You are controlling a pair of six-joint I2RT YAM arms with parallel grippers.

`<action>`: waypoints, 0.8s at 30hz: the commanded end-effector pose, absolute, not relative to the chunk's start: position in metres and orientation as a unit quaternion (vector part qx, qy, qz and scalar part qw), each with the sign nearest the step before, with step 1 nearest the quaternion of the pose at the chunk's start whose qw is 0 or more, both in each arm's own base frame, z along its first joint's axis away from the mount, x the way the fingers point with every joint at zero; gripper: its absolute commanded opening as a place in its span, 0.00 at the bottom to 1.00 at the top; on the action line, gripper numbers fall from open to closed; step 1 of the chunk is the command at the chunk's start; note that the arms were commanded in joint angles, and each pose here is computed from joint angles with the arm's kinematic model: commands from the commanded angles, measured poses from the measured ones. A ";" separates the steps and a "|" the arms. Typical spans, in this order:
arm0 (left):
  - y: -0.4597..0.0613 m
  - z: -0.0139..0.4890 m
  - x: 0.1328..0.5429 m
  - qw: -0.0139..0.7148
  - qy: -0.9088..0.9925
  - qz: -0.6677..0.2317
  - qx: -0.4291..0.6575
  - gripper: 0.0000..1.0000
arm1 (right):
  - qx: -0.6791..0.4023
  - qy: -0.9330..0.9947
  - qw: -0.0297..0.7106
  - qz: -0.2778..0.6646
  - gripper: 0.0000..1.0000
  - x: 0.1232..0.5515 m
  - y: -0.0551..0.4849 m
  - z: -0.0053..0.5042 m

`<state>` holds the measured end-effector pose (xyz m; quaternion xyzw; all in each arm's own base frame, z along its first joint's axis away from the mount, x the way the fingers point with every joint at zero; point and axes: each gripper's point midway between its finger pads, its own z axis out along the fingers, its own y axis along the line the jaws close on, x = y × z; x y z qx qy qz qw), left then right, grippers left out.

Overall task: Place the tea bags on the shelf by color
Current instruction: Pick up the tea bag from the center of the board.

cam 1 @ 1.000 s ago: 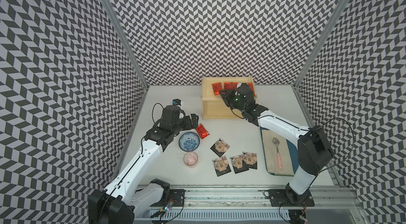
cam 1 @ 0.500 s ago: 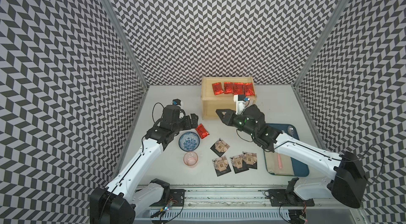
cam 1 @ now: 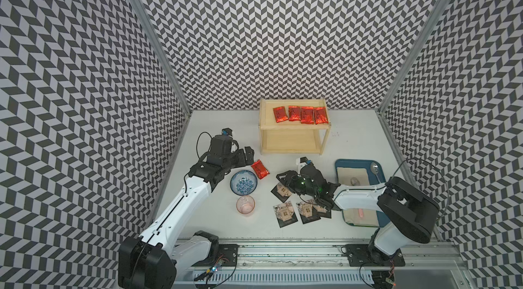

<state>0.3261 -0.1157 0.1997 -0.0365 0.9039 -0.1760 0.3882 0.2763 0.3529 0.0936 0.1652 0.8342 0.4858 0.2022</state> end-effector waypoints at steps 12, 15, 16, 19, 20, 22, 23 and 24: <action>-0.117 0.198 0.323 0.385 0.904 -0.184 -0.033 0.99 | 0.223 0.823 0.121 0.509 0.39 0.299 0.402 0.064; -0.118 0.197 0.323 0.384 0.904 -0.185 -0.032 0.99 | 0.227 0.824 0.113 0.506 0.38 0.302 0.407 0.055; -0.119 0.197 0.323 0.383 0.904 -0.187 -0.031 0.99 | 0.227 0.824 0.110 0.507 0.38 0.304 0.408 0.053; -0.118 0.196 0.323 0.382 0.905 -0.187 -0.032 0.99 | 0.229 0.825 0.105 0.506 0.36 0.309 0.411 0.047; -0.118 0.196 0.323 0.382 0.905 -0.187 -0.032 0.99 | 0.230 0.825 0.104 0.505 0.35 0.310 0.412 0.045; -0.119 0.196 0.323 0.381 0.905 -0.187 -0.032 0.99 | 0.231 0.825 0.102 0.506 0.33 0.314 0.413 0.042; -0.119 0.196 0.323 0.381 0.905 -0.188 -0.032 0.99 | 0.229 0.825 0.103 0.505 0.32 0.316 0.414 0.041; -0.119 0.196 0.323 0.381 0.905 -0.188 -0.032 0.99 | 0.229 0.827 0.104 0.503 0.32 0.319 0.414 0.040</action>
